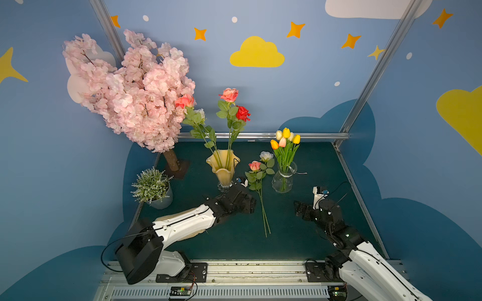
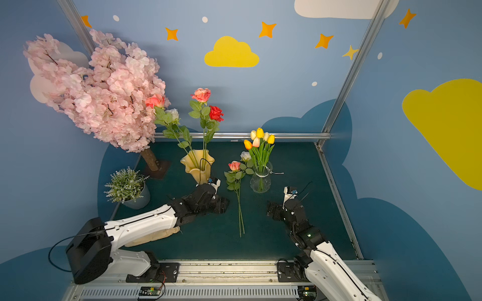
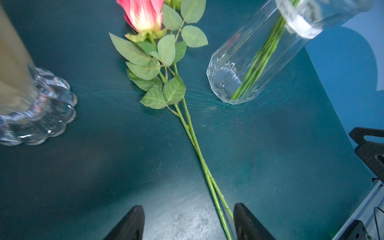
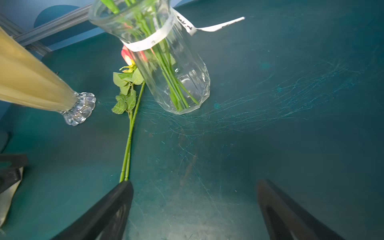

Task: Arrange the flowers in different vases according to their variety
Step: Pick up the flower at the center of the board.

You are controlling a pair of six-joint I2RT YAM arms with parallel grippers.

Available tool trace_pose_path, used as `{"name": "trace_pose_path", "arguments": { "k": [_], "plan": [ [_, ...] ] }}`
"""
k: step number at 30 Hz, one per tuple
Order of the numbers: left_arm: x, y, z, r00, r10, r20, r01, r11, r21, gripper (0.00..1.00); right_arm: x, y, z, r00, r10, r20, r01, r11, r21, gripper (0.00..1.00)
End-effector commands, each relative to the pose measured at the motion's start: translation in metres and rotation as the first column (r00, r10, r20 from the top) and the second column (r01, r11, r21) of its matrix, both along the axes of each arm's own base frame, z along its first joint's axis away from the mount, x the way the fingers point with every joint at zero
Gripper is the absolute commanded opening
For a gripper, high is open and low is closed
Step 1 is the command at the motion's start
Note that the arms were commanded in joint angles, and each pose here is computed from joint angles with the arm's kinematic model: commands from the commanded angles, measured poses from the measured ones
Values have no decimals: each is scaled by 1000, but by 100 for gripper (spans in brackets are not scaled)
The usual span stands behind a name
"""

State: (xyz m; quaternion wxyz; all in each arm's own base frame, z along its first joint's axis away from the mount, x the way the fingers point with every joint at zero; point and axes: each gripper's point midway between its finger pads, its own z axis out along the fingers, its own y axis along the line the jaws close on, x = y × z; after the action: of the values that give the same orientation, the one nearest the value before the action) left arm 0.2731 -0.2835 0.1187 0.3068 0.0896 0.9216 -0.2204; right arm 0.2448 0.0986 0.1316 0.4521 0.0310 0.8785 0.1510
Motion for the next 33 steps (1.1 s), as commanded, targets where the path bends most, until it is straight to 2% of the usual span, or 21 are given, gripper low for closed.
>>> {"name": "trace_pose_path", "arguments": {
  "k": [1, 7, 11, 18, 33],
  "plan": [
    [2, -13, -7, 998, -8, -65, 13, 997, 70, 62, 7, -8, 9, 997, -65, 50, 64, 998, 15, 98],
    [18, -40, -28, 991, -21, -134, 46, 982, 186, 44, 6, -16, 7, 994, -92, 60, 92, 996, 1, 98],
    [33, -47, -39, 990, -8, -140, 44, 965, 259, 36, 5, -16, 6, 993, -94, 65, 94, 996, 4, 98],
    [58, -50, -58, 991, 33, -131, 20, 923, 385, 34, 5, -18, 5, 993, -100, 61, 100, 995, 4, 98],
    [102, -63, -88, 985, 54, -167, 20, 911, 413, 27, 3, -17, 2, 994, -98, 55, 97, 995, 7, 98]
  ]
}}
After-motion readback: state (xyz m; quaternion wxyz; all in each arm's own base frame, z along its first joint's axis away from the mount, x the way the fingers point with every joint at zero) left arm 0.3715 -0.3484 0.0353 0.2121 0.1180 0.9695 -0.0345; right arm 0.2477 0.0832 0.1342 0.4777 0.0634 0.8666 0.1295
